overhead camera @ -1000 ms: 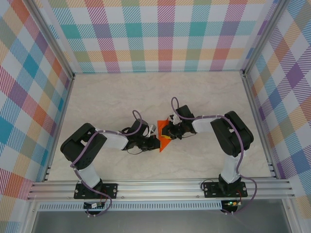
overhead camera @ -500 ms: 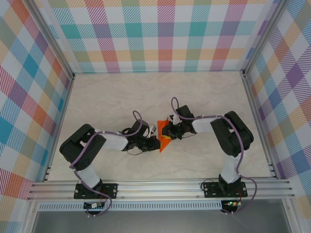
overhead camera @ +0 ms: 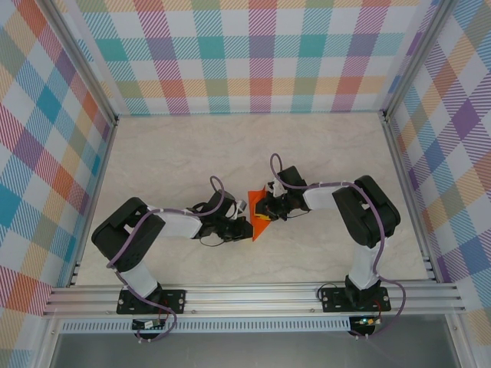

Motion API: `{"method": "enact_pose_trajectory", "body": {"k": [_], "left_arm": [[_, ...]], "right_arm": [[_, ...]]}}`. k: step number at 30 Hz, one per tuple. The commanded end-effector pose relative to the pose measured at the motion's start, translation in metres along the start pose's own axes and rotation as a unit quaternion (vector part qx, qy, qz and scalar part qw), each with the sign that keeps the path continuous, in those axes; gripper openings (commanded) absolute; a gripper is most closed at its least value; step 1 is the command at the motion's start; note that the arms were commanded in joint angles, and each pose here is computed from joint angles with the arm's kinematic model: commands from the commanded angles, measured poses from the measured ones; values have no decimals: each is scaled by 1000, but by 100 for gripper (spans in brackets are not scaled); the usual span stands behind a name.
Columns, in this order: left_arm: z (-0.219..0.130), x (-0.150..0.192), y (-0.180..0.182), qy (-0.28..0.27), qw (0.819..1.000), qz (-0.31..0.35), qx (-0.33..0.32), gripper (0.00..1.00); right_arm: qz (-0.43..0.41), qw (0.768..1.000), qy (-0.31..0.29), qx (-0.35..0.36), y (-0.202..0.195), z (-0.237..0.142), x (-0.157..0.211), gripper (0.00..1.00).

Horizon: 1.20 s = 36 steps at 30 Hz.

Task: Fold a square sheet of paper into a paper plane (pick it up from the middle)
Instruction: Fourth fold the wing at the center of the table.

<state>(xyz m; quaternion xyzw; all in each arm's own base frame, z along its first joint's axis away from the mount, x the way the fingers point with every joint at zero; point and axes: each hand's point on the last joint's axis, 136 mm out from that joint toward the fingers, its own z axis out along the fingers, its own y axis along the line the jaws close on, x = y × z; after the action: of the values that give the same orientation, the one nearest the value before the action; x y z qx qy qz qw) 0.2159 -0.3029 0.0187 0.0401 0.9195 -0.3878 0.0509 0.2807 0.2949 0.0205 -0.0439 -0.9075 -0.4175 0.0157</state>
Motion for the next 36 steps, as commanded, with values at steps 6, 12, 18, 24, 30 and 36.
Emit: {"method": "enact_pose_trajectory", "body": {"k": [6,12,18,24,30,36], "left_arm": [[-1,25,26,39,997,-13,-64,7],[-13,16,12,6,999,-2,-48,6],[-42,-7,-21,-66,998,17,-16,12],[-40,-22,-46,-78,996,25,20,14],[-16,-23,-51,-55,998,24,34,14],[3,-19,-43,-29,999,26,6,13]], "right_arm": [[29,998,16,56,-34,5,15,17],[28,998,18,58,-33,6,16,17],[28,998,18,59,-33,7,16,17],[29,998,18,59,-34,8,15,17],[28,998,18,60,-34,8,15,17],[30,997,18,62,-35,8,16,17]]}}
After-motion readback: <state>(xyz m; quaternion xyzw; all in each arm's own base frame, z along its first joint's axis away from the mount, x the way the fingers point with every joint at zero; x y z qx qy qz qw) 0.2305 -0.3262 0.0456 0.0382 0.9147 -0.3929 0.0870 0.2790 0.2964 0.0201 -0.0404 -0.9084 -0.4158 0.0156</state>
